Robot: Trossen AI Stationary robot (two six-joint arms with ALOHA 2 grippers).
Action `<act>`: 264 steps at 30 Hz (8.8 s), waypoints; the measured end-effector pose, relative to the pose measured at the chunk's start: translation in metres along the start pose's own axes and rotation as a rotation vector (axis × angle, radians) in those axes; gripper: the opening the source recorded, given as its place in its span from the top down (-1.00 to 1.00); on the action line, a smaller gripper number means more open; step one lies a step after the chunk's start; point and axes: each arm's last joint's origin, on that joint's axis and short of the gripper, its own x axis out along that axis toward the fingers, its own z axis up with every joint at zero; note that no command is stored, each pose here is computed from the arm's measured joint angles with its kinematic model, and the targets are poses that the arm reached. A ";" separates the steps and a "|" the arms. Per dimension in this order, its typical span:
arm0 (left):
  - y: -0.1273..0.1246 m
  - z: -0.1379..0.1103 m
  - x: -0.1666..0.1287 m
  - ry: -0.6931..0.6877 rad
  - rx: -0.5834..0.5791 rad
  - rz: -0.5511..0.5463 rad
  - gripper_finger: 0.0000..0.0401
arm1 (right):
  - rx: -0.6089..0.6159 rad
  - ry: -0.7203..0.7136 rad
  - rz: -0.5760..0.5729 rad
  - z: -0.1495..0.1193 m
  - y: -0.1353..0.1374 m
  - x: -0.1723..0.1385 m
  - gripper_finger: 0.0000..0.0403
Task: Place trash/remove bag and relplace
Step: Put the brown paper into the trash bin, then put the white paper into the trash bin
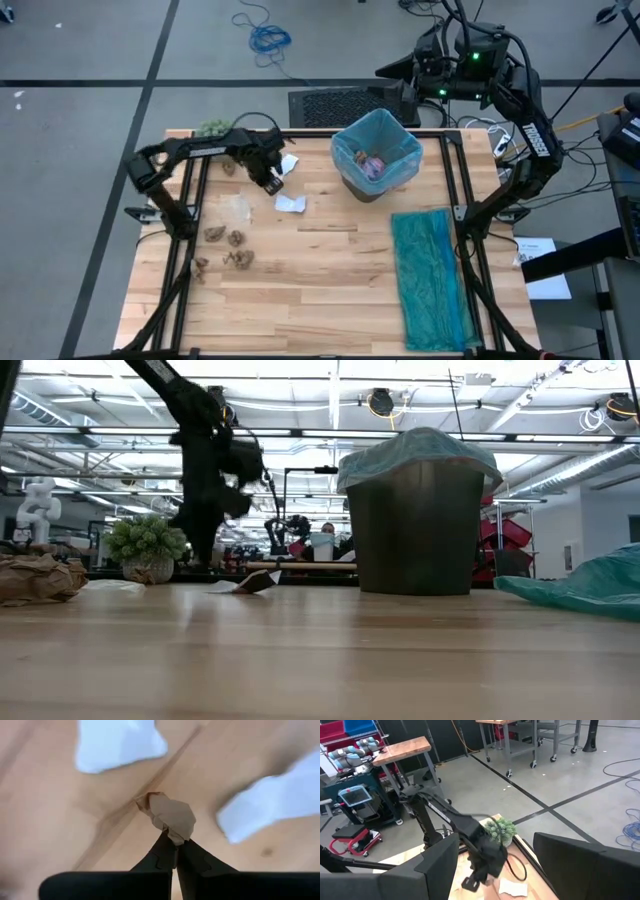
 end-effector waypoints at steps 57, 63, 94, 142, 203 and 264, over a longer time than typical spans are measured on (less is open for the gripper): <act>-0.140 0.144 -0.148 -0.828 0.526 -0.360 -0.10 | -0.046 -0.051 0.005 0.005 0.001 0.000 -0.24; -0.133 0.116 -0.163 -0.692 0.529 -0.314 -0.08 | -0.047 -0.050 0.004 0.005 0.001 0.000 -0.24; -0.105 0.016 -0.015 -0.092 0.547 -0.133 0.16 | -0.076 -0.058 0.005 0.006 0.001 0.000 -0.24; -0.110 0.006 0.063 -0.120 0.487 -0.030 0.88 | -0.122 0.071 -0.125 -0.008 -0.007 0.009 0.22; -0.167 0.153 -0.144 -0.983 0.389 -0.468 1.00 | 0.180 0.510 -0.277 -0.051 -0.012 -0.014 1.00; -0.017 0.011 -0.146 -0.203 0.084 0.061 0.60 | 0.110 0.601 0.079 -0.057 0.021 -0.011 1.00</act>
